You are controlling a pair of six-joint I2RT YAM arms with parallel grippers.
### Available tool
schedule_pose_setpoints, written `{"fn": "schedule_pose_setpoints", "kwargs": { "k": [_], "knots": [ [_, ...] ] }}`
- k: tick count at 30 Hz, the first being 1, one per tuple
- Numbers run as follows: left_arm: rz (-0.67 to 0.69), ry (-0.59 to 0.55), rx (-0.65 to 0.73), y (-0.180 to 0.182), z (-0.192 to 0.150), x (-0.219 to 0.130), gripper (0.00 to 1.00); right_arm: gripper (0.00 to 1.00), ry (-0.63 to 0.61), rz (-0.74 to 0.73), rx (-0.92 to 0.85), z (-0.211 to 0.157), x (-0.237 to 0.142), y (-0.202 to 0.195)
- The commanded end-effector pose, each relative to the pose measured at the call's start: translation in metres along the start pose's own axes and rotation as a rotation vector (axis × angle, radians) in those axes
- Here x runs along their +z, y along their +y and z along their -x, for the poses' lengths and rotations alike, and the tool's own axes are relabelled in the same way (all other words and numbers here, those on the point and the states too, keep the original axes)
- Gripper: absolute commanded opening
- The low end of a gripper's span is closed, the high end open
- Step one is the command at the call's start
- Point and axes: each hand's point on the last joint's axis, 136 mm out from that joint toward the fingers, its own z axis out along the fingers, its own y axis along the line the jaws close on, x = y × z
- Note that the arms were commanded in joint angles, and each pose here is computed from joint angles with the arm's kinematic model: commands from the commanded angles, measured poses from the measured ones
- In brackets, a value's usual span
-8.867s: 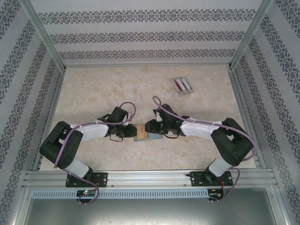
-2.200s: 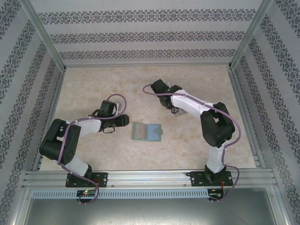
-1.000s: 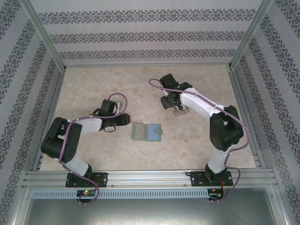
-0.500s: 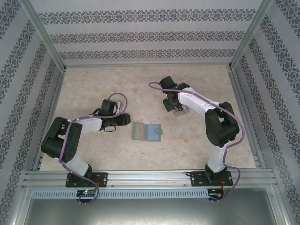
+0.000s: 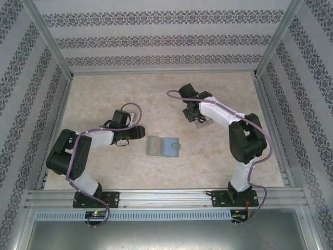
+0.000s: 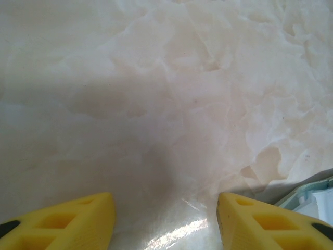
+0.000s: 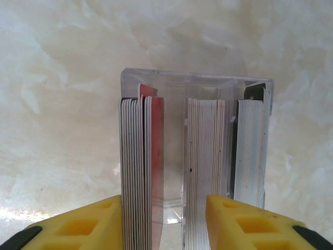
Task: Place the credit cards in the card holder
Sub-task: Pick up the credit card from the storage box.
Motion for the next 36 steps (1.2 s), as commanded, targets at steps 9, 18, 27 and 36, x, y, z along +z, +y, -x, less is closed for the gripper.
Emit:
{"fn": "schedule_pose_setpoints", "kwargs": {
  "k": [9, 18, 27, 36],
  "knots": [
    [-0.042, 0.147, -0.043, 0.0, -0.039, 0.017, 0.56, 0.41, -0.002, -0.12, 0.016, 0.002, -0.003, -0.029],
    [-0.049, 0.15, -0.043, -0.001, -0.039, 0.018, 0.56, 0.52, 0.011, -0.14, 0.02, 0.0, -0.002, -0.033],
    [-0.051, 0.157, -0.045, -0.001, -0.041, 0.018, 0.56, 0.56, 0.096, -0.073, 0.019, -0.011, 0.016, -0.024],
    [-0.048, 0.158, -0.042, -0.001, -0.04, 0.018, 0.56, 0.55, 0.05, -0.14, 0.028, -0.004, 0.002, -0.038]
  ]
}}
